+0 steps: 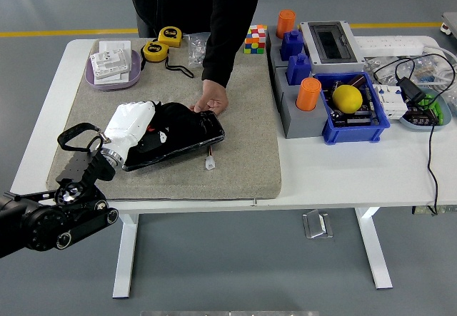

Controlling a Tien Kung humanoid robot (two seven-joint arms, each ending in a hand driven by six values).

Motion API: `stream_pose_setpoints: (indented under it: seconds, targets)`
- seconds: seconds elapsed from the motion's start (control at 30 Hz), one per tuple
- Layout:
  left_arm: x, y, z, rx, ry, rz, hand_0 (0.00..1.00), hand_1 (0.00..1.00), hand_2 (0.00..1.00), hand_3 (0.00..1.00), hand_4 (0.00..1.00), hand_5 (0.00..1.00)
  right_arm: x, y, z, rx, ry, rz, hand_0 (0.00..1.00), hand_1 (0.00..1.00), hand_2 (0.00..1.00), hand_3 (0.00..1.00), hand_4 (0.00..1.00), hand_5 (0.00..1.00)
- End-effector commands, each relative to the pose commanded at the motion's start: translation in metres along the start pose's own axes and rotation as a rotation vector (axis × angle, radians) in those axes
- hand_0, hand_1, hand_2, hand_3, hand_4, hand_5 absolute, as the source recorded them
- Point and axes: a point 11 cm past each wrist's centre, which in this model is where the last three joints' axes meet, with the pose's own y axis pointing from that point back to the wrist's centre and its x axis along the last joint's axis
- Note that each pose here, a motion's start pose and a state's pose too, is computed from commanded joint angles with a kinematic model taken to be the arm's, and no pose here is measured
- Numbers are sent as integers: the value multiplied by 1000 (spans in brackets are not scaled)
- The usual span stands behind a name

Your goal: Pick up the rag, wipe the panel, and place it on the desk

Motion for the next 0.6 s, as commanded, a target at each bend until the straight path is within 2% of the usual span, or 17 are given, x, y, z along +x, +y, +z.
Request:
stream_pose_setpoints:
  seconds: [0.27,0.4,0.6]
  targets:
    - [-3,13,-27,48,-10,-8,187,126,488,465,282,2,-2,-1,7,-12,-10,-5,753,567,698,592,997,542]
    - [2,16,-41,76,-20,9,187,126,488,465,282,2,-2,-2,9,-15,-13,-5,753,567,698,592,997,542]
    - [10,18,-49,77,-41,25,187,126,488,464,283,2,-2,-1,7,-11,-16,-5,752,567,698,592,996,542]
